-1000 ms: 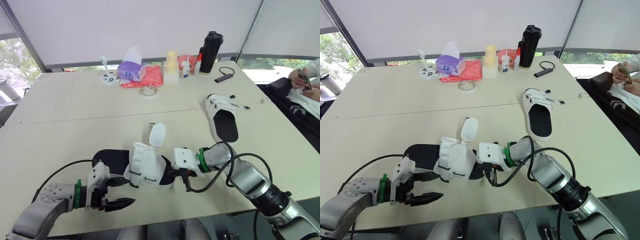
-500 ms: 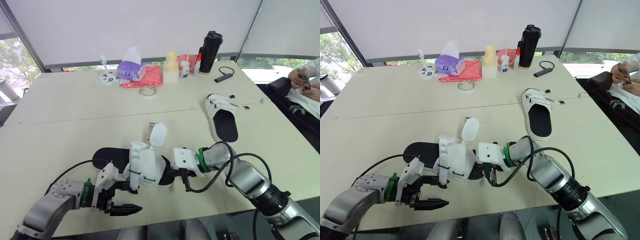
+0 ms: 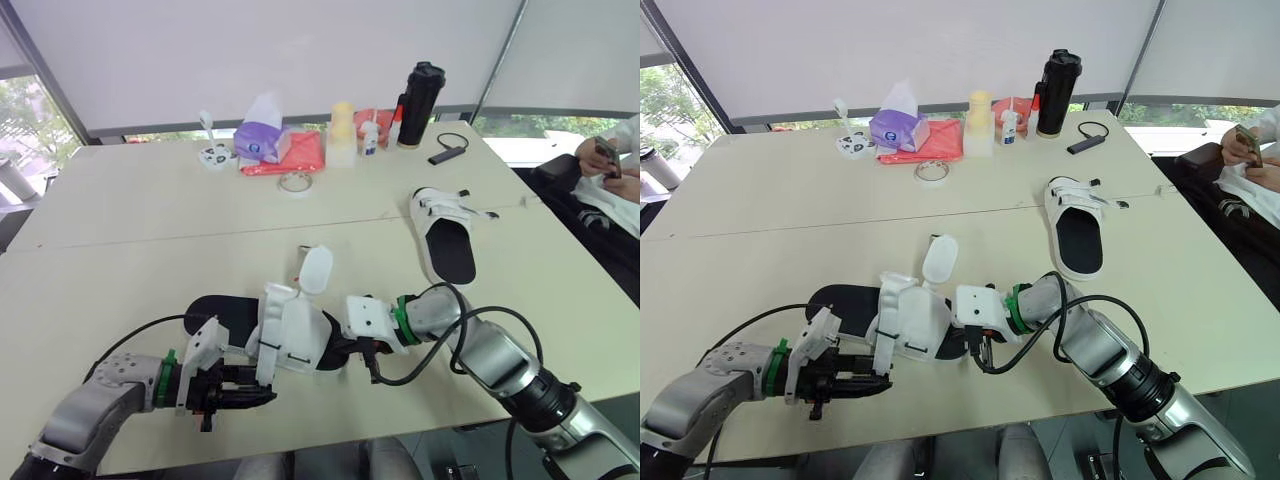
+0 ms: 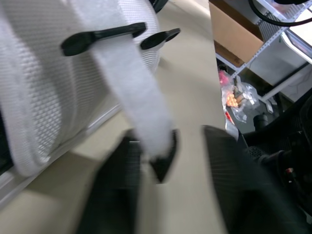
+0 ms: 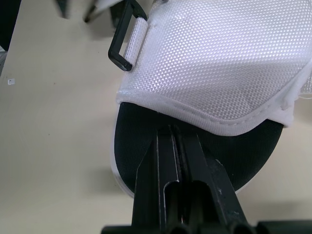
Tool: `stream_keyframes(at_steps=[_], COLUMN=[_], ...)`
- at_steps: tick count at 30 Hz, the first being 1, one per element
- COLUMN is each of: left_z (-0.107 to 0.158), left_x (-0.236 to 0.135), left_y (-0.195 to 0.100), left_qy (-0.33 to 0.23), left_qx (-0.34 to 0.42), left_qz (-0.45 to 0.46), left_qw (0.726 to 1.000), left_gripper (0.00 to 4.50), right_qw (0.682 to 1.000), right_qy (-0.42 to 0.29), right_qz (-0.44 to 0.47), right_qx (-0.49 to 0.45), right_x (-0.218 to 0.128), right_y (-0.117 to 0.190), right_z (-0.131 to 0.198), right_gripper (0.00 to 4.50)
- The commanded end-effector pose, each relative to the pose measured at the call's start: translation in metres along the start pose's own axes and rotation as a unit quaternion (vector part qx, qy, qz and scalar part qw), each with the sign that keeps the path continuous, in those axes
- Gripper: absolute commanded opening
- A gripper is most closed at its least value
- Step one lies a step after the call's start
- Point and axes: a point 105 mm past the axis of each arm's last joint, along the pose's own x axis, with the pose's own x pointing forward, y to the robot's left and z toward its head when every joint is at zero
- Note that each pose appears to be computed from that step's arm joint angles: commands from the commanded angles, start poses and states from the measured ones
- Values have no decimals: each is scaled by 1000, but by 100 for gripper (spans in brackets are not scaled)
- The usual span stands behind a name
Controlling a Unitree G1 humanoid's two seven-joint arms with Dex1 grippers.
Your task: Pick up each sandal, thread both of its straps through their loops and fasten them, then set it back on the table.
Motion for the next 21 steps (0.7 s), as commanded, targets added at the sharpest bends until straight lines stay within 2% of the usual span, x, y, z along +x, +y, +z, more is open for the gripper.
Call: stream_keyframes(at_steps=[1, 11, 15, 21], left_z=[9, 16, 34, 59], left_x=[-4, -7, -15, -19], left_y=[-3, -10, -48, -63], left_qy=[-15, -6, 28, 32], left_qx=[1, -5, 6, 24], left_qz=[-11, -34, -136, -184], left_qw=[1000, 999, 990, 982], left_gripper=[8, 8, 8, 8], right_qw=[1000, 1000, 1000, 999], right_qy=[24, 27, 30, 32], right_qz=[-3, -3, 0, -5], right_qx=[10, 8, 3, -9], right_x=[5, 4, 3, -2], right_y=[1, 1, 1, -5], right_z=[-12, -13, -15, -15], right_gripper=[0, 0, 0, 0])
